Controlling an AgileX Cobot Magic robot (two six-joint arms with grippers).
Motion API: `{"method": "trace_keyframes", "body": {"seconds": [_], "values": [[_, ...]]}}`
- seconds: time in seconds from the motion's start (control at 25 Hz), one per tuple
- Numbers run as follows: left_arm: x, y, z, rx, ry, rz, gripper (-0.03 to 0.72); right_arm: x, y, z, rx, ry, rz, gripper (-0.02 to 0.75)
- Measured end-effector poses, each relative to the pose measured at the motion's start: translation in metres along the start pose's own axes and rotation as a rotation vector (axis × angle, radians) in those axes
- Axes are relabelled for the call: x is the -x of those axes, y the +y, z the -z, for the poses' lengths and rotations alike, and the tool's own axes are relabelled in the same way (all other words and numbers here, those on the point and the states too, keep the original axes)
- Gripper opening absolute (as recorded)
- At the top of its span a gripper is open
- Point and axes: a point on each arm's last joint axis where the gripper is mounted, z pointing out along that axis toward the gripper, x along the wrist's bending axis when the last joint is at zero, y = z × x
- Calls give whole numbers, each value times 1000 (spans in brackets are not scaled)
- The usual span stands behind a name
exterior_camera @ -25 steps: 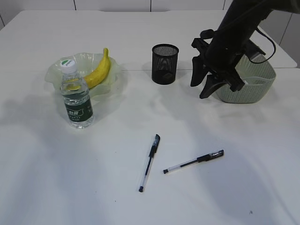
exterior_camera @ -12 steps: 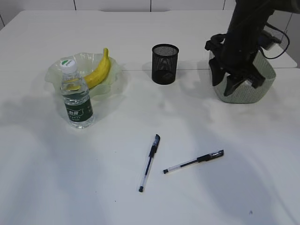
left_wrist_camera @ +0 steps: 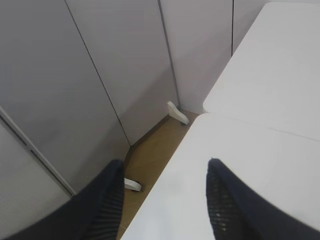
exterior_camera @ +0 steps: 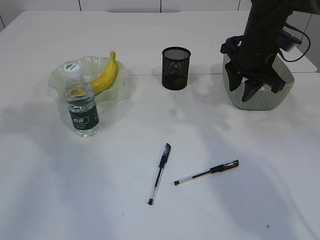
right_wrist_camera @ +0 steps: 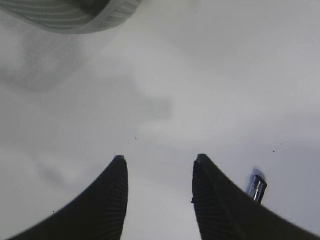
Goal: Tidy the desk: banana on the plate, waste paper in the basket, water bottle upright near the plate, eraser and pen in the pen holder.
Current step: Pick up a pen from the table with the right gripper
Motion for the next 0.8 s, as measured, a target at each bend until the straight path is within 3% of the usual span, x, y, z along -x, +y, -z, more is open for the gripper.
{"method": "trace_keyframes", "body": {"seconds": [0.8], "values": [[0,0,0,0,0,0,370,0,1,0,16,-5,6,323]]}}
